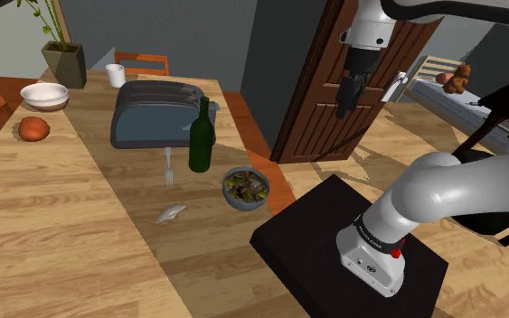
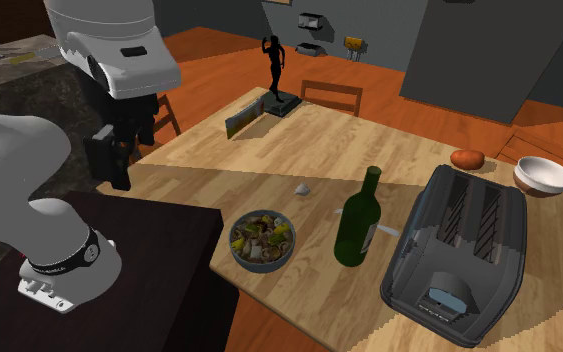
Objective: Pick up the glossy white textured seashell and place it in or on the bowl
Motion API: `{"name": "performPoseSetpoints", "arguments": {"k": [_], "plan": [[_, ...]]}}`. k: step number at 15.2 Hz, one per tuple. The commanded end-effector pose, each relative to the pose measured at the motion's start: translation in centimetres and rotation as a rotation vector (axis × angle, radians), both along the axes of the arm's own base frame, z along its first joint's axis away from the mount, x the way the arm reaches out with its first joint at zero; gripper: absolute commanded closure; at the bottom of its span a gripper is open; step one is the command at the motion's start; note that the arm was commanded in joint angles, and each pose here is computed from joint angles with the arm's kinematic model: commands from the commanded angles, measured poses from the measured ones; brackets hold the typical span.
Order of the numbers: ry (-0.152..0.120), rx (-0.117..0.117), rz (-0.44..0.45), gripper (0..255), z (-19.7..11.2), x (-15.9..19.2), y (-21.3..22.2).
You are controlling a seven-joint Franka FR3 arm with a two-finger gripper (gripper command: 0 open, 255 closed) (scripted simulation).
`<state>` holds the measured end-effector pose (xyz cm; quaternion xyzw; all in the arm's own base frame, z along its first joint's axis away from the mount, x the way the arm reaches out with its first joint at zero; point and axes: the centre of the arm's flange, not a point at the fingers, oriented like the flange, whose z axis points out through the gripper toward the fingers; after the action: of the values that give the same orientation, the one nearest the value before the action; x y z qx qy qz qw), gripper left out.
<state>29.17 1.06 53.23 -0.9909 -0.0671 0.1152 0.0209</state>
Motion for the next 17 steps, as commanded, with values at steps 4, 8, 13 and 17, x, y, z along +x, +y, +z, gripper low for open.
{"name": "performPoseSetpoints", "arguments": {"k": [4,8,13,17], "plan": [[-0.011,-0.007,0.039,0,-2.5,1.8,2.5],[-0.025,-0.016,0.092,0,-5.9,4.1,6.0],[-0.042,-0.027,0.157,0,-10.1,6.7,10.5],[-0.057,-0.035,0.21,0,-13.5,8.7,14.1]]}}
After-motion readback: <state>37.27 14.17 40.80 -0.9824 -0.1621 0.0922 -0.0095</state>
